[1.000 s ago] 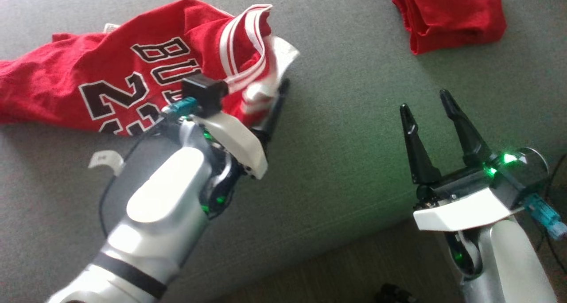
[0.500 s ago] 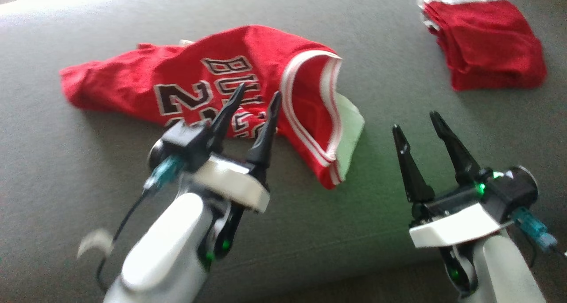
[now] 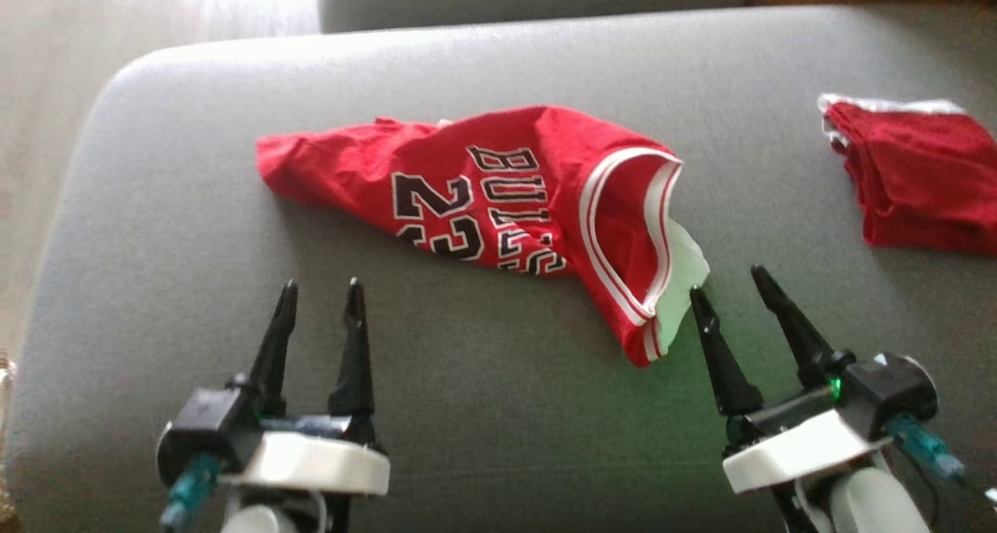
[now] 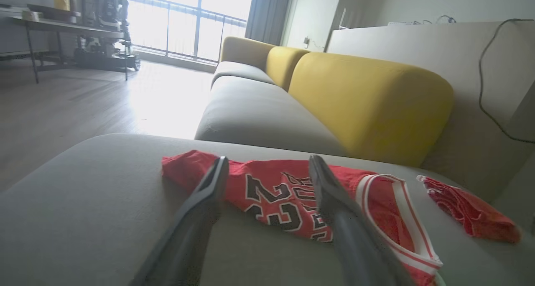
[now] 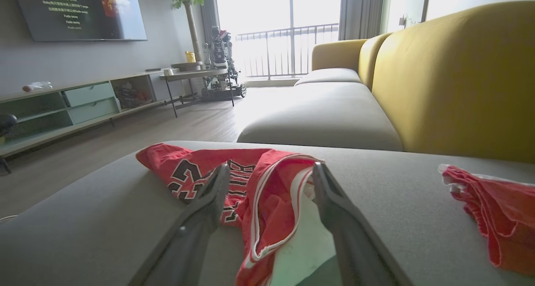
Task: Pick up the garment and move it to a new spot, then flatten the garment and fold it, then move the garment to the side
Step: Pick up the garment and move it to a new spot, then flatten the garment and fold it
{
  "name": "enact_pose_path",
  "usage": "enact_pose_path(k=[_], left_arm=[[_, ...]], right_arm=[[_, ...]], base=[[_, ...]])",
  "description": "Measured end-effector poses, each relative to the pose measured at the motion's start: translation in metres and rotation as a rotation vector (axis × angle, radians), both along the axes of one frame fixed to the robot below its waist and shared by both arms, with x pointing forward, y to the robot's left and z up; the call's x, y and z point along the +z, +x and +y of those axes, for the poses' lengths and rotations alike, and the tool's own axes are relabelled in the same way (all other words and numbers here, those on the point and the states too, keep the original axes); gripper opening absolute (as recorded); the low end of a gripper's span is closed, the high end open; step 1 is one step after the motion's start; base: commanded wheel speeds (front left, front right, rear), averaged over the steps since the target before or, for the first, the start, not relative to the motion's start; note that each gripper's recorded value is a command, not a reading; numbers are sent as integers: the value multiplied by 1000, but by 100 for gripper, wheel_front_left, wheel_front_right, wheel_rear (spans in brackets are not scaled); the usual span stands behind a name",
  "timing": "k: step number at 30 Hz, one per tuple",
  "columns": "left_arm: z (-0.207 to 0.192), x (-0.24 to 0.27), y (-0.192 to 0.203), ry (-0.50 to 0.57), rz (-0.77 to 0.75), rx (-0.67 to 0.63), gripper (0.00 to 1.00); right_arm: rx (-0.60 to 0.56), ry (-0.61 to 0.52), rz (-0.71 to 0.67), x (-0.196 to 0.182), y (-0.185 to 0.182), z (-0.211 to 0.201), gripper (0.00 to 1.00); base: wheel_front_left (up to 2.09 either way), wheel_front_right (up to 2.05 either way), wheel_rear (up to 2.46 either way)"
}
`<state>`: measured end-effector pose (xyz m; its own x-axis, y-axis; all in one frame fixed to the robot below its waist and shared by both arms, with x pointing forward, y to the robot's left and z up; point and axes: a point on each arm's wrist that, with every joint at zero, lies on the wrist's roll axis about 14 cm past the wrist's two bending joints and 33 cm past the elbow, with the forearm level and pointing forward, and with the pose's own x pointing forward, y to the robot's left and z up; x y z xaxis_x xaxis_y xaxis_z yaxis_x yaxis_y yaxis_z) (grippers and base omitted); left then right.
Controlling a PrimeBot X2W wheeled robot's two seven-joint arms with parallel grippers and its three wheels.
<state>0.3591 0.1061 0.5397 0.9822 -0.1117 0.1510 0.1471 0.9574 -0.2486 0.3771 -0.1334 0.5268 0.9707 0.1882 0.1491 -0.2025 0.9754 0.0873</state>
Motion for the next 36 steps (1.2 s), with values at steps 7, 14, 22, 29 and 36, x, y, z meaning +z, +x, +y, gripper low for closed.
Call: enact_pose_path(k=[7, 14, 22, 29, 36], left_arm=[[25, -9, -34, 54, 17, 104, 100], [37, -23, -48, 117, 53, 145, 100], [49, -29, -55, 145, 72, 184, 100], [56, -28, -56, 158, 67, 207, 100], [55, -28, -56, 157, 69, 210, 100]], right_arm=[[-1, 1, 0, 0, -18, -1, 100], [-22, 3, -11, 4, -23, -8, 100], [-48, 15, 8, -2, -28, -17, 100], [-51, 23, 6, -1, -27, -18, 100], [-52, 23, 7, -1, -27, -18, 100]], base=[[0, 0, 0], [0, 0, 0], [0, 0, 0], [0, 0, 0], [0, 0, 0]])
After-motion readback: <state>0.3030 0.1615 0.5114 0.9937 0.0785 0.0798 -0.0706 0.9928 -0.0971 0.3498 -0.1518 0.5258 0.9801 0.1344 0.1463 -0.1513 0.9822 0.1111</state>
